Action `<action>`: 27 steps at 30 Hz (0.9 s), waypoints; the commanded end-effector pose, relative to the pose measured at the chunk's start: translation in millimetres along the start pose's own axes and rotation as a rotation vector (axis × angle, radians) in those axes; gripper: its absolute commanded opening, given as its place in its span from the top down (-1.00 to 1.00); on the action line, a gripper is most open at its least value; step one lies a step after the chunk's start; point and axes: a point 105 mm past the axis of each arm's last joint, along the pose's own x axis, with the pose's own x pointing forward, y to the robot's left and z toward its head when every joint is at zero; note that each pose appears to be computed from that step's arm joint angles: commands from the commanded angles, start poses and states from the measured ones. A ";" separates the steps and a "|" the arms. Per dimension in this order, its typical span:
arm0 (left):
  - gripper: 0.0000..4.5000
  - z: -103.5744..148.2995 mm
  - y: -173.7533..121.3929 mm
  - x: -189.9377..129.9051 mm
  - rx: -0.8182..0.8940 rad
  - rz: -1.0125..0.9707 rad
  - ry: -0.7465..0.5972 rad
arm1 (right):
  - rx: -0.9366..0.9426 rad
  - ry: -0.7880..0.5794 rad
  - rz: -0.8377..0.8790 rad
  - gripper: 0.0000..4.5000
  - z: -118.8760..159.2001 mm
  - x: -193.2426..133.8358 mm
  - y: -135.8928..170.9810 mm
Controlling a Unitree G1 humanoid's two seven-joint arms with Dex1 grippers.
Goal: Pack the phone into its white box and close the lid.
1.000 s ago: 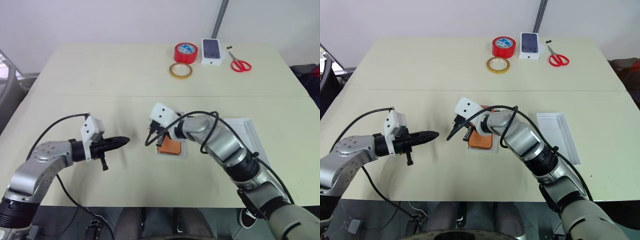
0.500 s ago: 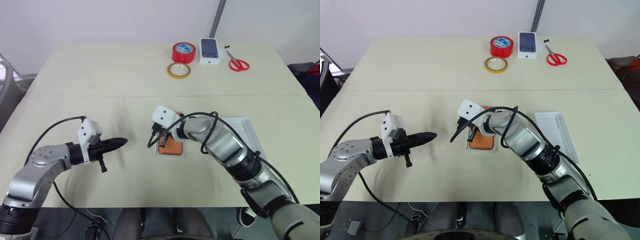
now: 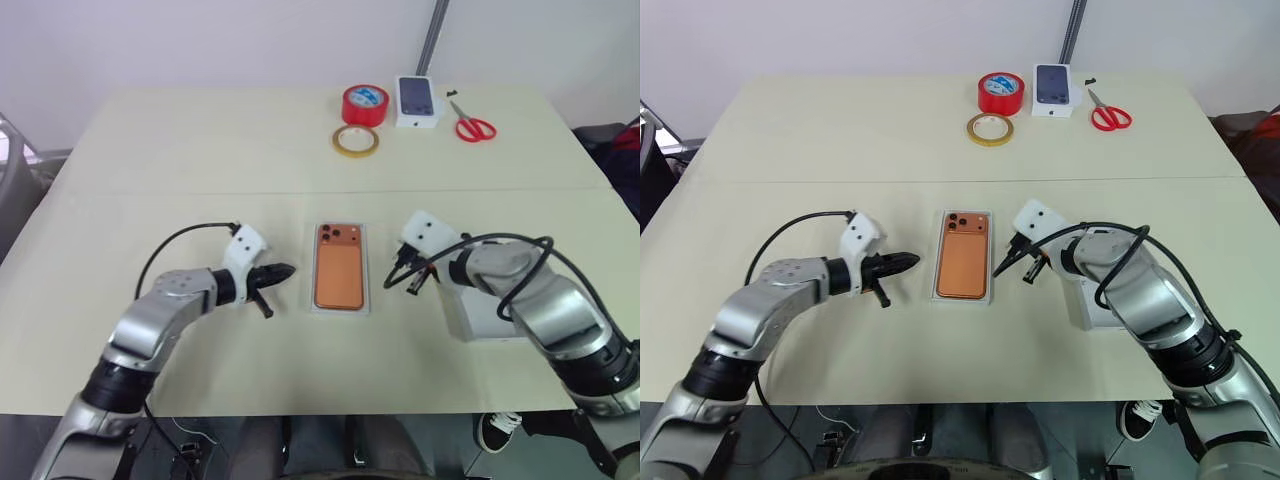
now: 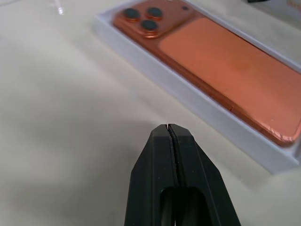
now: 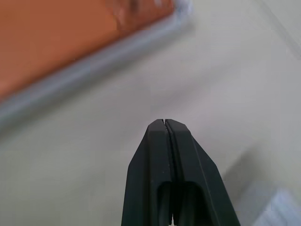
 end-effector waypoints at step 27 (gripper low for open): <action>0.99 43.0 -106.3 89.6 0.189 -0.461 -0.006 | -0.027 0.103 0.024 1.00 -38.3 -45.4 15.2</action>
